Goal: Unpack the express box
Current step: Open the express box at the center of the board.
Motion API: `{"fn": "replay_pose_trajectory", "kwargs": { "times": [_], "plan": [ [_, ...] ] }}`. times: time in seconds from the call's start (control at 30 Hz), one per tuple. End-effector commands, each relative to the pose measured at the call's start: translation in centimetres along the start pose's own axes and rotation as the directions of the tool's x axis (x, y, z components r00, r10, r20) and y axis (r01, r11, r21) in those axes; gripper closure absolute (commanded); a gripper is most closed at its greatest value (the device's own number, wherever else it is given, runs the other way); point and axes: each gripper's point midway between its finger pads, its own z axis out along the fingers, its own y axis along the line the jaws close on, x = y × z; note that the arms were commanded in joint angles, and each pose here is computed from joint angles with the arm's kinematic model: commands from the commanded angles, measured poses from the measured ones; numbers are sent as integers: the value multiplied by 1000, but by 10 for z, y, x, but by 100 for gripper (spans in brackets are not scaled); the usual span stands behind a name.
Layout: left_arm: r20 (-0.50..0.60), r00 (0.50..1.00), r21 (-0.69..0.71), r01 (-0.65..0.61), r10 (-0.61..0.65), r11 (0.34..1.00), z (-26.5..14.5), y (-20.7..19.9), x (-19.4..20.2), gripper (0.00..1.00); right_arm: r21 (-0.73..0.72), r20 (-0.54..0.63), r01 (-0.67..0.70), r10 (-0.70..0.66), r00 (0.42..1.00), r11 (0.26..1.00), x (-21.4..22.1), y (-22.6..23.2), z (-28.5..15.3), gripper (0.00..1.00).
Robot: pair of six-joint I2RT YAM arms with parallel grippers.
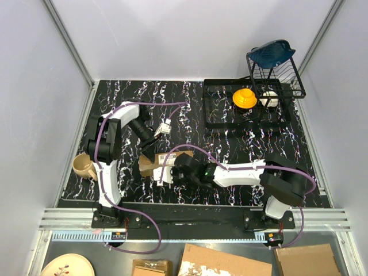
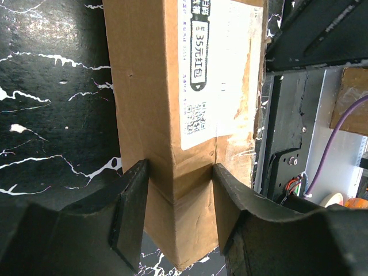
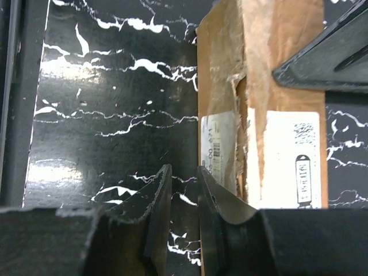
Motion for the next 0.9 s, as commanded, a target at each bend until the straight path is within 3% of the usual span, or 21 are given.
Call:
{"fn": "replay_pose_trajectory", "kwargs": {
  "times": [0.0, 0.3, 0.6, 0.87],
  "plan": [
    [-155, 987, 6, -27, 28, 1000, 7, 17, 34, 57, -12, -6, -18, 18, 1000, 1000, 0, 6, -5, 69],
    [-152, 988, 10, -24, 25, 1000, 8, 16, 34, 57, 57, 7, 58, -59, 998, 997, -11, -14, -7, 68],
    [-153, 988, 11, -24, 26, 1000, 8, 17, 35, 57, 137, 63, 93, -103, 993, 986, -37, -37, -14, 59],
    [-148, 988, 10, -28, 29, 1000, 8, 16, 33, 57, 159, 81, 133, -147, 986, 978, -48, -46, -11, 59]
  ]
}}
